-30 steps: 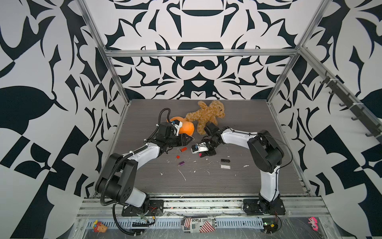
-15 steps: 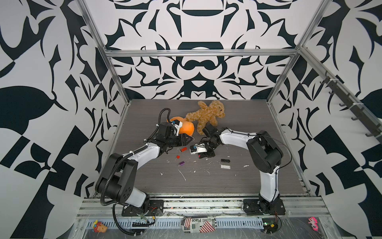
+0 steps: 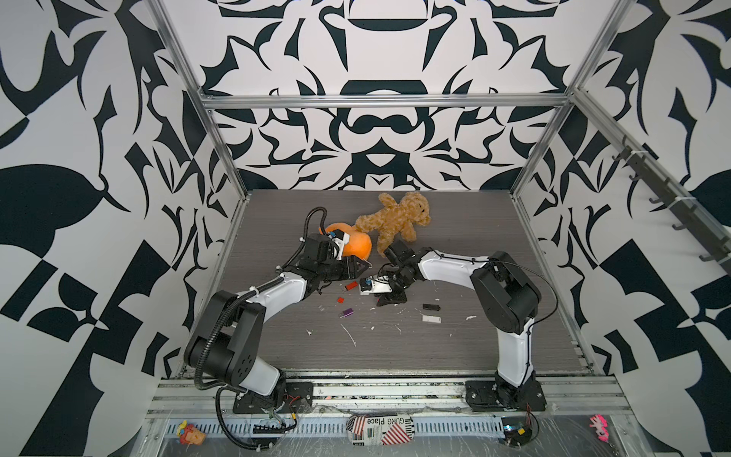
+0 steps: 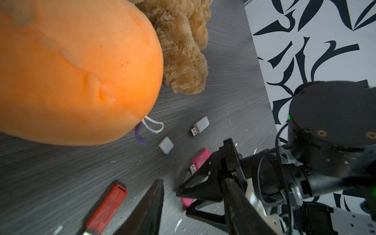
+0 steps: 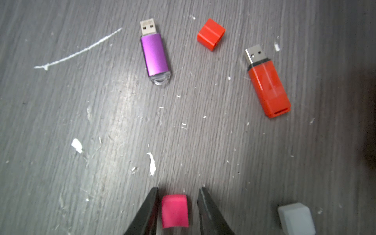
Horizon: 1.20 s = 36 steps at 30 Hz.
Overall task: Close the usb drive cover
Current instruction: Pick up the cover from the center of the board.
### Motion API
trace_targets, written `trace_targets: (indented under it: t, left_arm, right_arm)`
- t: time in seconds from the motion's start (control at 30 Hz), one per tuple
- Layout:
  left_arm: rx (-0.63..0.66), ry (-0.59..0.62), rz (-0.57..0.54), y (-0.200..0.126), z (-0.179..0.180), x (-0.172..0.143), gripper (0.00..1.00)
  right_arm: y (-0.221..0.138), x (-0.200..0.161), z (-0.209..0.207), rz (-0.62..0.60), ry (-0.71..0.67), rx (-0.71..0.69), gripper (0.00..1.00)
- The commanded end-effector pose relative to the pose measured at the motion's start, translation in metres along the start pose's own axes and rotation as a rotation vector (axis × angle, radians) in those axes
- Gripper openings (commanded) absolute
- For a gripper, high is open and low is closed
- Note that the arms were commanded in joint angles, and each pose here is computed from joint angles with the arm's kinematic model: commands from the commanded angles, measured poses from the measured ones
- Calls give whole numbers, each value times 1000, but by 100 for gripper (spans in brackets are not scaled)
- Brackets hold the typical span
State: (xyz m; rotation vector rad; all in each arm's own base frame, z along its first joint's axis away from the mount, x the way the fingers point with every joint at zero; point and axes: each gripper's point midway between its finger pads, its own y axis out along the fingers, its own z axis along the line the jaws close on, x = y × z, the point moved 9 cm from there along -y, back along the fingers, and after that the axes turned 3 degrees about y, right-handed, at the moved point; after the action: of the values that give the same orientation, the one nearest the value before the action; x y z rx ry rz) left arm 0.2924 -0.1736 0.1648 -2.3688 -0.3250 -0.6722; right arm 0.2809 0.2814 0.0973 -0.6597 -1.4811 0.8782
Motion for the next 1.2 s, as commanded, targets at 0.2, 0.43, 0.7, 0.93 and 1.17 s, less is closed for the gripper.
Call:
trace_targets:
  t: [0.2,0.43,0.7,0.93,1.17]
  left_arm:
    - [0,7,-1,-3,0,1,51]
    - [-1,10,0,-2,0,1,51]
    - [-2,10,1,-1,0,1,51]
    - [-1,10,-2,-2,0,0,52]
    - [2,9,-7,-3,0,0,51]
  right_arm:
    - [-14,0,4,18,38,11,36]
    - [-19,0,7,43,61,4,37]
    - [-17,-2,3,77,72,-24,37]
    - [-17,-3,4,88,70,-5,34]
    - [-16,-3,3,93,73,9,29]
